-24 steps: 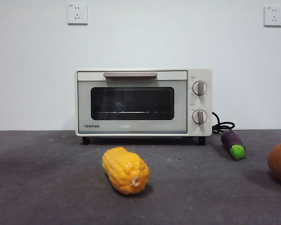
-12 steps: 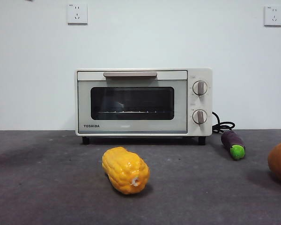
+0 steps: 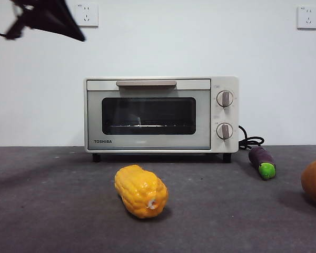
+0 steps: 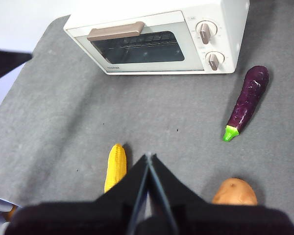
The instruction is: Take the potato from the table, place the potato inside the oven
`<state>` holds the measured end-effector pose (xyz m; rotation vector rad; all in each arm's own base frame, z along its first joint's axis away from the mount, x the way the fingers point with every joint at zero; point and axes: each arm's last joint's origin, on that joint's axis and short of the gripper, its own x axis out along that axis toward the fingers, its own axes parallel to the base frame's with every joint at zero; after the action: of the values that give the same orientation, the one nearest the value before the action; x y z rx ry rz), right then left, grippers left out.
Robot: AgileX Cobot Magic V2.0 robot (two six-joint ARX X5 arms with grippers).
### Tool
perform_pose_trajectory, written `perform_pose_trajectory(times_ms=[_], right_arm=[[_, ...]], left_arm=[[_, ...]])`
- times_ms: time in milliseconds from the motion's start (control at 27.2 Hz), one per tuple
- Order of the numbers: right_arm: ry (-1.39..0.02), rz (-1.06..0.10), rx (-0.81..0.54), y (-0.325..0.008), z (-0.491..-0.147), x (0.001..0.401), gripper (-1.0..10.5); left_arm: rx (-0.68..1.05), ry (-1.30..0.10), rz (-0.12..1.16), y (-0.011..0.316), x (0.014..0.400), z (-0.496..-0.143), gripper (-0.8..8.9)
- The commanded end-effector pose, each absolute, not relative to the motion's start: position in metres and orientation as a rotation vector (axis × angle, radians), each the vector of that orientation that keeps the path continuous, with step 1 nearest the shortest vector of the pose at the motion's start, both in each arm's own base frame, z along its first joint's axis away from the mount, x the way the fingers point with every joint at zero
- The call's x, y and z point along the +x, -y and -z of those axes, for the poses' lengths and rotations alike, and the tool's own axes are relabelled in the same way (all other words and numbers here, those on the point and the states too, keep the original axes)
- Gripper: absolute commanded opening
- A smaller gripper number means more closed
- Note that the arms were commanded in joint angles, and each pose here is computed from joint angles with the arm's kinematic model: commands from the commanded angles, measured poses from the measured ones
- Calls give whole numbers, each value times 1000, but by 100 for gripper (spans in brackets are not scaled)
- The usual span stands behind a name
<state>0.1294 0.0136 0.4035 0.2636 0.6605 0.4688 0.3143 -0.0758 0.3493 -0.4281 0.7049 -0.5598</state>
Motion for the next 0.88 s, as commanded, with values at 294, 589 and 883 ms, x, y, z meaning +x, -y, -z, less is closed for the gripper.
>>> perform_pose_trajectory(times_ms=[294,589,883], right_arm=[[-711,-471,269,-14,-400,132,0],[-728,-469,273,-14,-398,135,0],[-729,-469,274,-14,-398,135,0]], left_arm=[[-329,-706,569,107,368,-362,-6],[-240,-726,549,138,393,-352,-6],[-180,-722,502,154,405,-331,-6]])
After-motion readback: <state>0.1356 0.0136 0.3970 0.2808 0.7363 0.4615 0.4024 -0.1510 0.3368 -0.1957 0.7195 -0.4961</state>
